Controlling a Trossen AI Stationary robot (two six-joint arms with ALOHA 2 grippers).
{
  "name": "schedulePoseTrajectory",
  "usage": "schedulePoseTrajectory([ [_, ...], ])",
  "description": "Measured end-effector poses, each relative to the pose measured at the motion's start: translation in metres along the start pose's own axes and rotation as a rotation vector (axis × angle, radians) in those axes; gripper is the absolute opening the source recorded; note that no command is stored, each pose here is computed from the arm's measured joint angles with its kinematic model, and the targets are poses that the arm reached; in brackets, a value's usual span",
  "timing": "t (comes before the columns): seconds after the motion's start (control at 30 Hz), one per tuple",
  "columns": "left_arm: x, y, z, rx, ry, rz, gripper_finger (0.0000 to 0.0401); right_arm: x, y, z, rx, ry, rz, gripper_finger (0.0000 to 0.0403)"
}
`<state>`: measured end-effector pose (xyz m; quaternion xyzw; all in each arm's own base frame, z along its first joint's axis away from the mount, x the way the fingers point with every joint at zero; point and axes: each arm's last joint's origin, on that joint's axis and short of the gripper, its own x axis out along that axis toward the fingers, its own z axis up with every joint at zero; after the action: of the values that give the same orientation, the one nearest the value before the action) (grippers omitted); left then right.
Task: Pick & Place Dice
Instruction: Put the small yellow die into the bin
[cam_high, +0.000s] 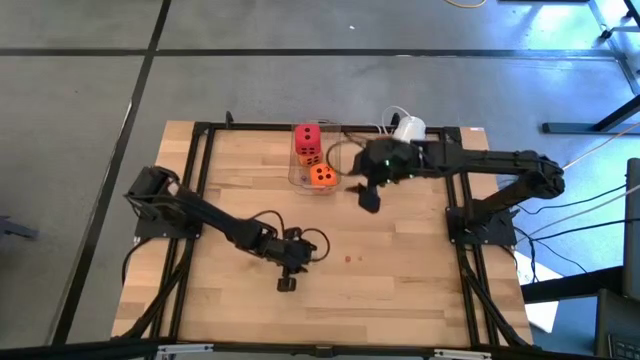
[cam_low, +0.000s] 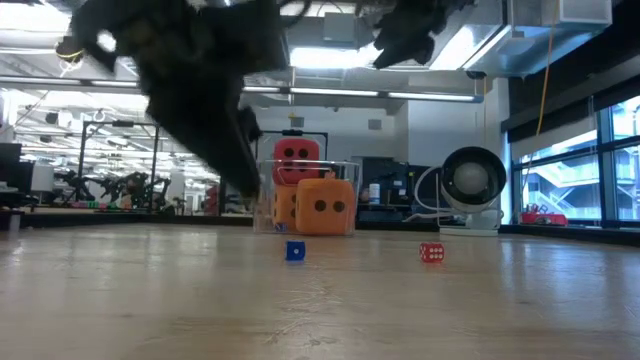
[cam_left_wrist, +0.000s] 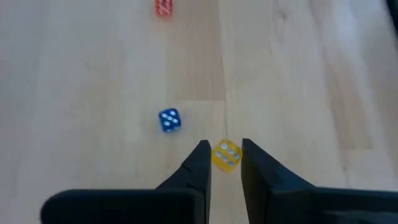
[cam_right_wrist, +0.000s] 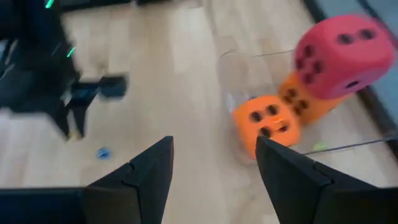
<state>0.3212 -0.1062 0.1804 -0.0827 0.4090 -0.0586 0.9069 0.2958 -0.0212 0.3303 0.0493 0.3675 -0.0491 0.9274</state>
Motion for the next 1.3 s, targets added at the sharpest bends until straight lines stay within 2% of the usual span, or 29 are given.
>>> schedulePoseTrajectory([
  [0.2,-0.040,0.016,0.024,-0.076,-0.135,0.032,0.0044,0.002,0.036,-0.012,-0.045,0.043,0.061,0.0229],
  [0.3,-0.061,0.033,0.035,-0.175,-0.210,0.066,0.0042,0.015,0.047,-0.032,-0.049,0.094,0.073,0.0229],
  [0.43,-0.088,0.061,0.047,-0.292,-0.303,0.112,0.0043,0.038,0.061,-0.062,0.000,0.095,0.155,0.0229],
  [0.53,-0.105,0.081,0.050,-0.320,-0.335,0.175,0.0042,0.051,0.069,-0.082,0.022,0.052,0.191,0.0229],
  [0.67,-0.119,0.113,0.047,-0.331,-0.329,0.338,0.0038,0.058,0.076,-0.098,0.048,0.037,0.199,0.0229],
  [0.77,-0.123,0.139,0.045,-0.369,-0.320,0.425,0.0040,0.059,0.079,-0.104,0.063,0.056,0.201,0.0229],
  [0.97,-0.114,0.182,0.036,-0.393,-0.232,0.465,0.0039,0.059,0.080,-0.106,0.088,0.063,0.202,0.0229],
  [1.13,-0.100,0.201,0.029,-0.412,-0.160,0.473,0.0042,0.059,0.080,-0.105,0.128,0.061,0.203,0.0229],
  [1.3,-0.083,0.210,0.025,-0.348,-0.084,0.507,0.0042,0.067,0.088,-0.108,0.121,0.064,0.218,0.0229],
])
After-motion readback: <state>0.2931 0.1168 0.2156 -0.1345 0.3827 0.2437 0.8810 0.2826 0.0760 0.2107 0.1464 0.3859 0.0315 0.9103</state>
